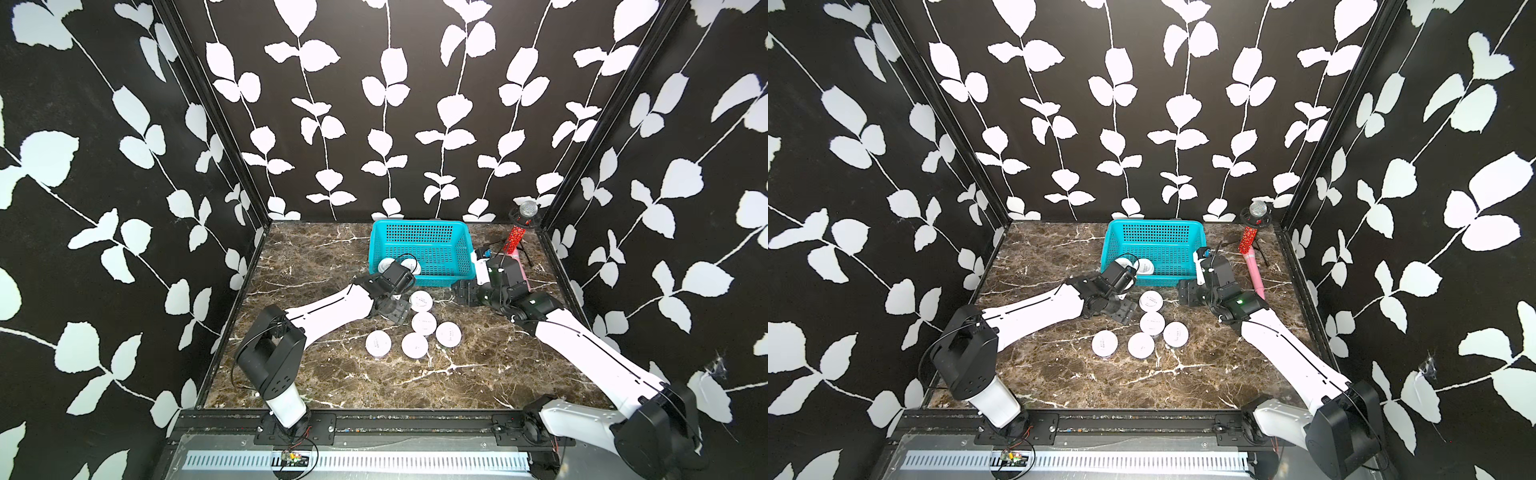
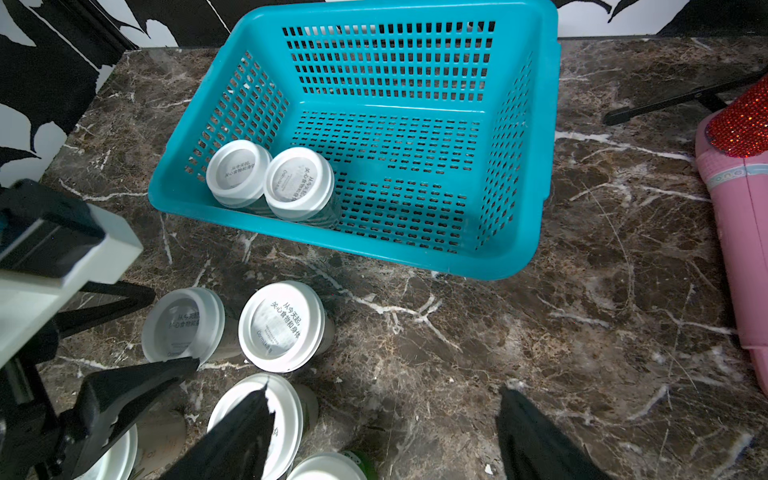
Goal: Put the yogurt in the basket
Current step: Pick up the yogurt from the center of the board.
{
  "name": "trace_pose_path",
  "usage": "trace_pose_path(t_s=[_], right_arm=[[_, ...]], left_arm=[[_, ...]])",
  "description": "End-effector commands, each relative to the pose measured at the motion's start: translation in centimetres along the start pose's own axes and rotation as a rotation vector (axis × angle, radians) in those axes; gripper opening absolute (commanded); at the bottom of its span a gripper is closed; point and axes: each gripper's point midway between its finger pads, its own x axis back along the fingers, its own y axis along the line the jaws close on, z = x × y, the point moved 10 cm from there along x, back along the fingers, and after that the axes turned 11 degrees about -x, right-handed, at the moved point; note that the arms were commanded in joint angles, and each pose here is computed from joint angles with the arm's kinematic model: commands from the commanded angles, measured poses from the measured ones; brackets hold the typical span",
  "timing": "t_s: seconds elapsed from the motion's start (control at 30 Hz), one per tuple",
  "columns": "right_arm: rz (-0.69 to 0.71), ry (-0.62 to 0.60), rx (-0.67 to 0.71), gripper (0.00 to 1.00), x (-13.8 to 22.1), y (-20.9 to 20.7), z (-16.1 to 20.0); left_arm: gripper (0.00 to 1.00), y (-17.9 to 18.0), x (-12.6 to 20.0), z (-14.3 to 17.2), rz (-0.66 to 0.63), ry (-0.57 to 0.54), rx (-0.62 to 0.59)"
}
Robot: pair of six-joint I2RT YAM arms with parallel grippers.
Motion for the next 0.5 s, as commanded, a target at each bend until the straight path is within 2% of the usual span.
trace_pose_path(t_s=[0.0,0.27,0.47], right_arm=[[0.003,0.002,0.001,0.86,0.01,-0.35,0.53],[0.007,0.011,0.002,0.86,-0.23,-0.44,0.64],[0.006,0.015,0.002,0.86,-0.30,-0.42,0.70]], left_arm=[[0.78,-0.01,-0.19,-0.33,-0.023,-0.007,-0.011],[0.69,0.00,-0.75,-0.23,-0.039,0.007,-0.009],[0.67,0.02,-0.88,-0.26,-0.048,0.011,-0.007]])
